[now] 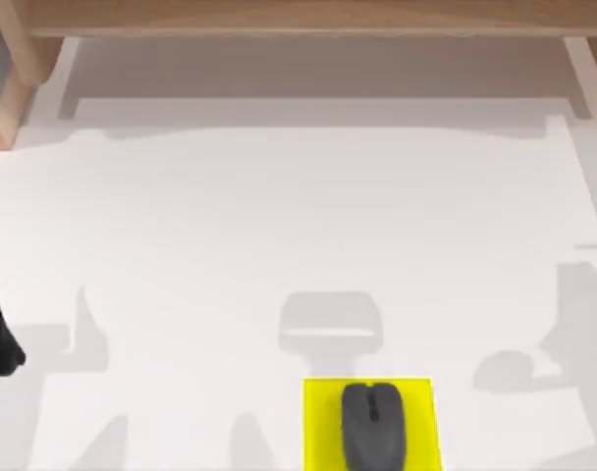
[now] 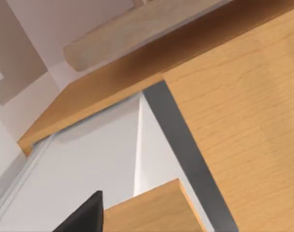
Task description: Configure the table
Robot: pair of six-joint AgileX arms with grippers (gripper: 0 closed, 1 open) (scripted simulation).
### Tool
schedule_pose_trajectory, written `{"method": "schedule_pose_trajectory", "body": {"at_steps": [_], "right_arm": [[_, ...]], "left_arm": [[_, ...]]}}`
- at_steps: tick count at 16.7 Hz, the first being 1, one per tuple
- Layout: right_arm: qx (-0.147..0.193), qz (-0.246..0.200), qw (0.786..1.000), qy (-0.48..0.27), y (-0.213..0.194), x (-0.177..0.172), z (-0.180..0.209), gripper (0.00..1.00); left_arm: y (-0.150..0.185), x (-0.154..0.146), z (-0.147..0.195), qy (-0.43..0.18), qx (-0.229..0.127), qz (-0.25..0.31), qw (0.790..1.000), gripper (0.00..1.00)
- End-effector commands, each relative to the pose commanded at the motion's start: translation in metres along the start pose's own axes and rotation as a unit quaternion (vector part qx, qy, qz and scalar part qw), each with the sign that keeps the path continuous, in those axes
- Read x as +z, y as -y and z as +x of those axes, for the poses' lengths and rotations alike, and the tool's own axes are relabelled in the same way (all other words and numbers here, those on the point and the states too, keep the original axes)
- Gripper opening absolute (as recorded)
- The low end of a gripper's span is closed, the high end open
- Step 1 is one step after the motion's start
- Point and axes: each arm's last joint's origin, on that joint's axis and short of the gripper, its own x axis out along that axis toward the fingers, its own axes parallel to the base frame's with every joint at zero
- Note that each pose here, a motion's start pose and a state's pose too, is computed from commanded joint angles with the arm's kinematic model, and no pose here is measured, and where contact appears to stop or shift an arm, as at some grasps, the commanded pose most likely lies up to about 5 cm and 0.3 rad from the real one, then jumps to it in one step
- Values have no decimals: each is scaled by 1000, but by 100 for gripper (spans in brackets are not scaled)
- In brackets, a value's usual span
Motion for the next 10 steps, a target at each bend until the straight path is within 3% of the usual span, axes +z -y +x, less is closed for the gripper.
{"method": "schedule_pose_trajectory", "body": {"at_steps": [5, 10], "right_arm": [[18, -96, 994, -43, -3, -42, -10, 100], [8, -186, 980, -68, 6, -74, -14, 100]], "left_arm": [[0, 0, 0, 0, 0, 0, 1000, 100], [0, 0, 0, 0, 0, 0, 1000, 100]]}}
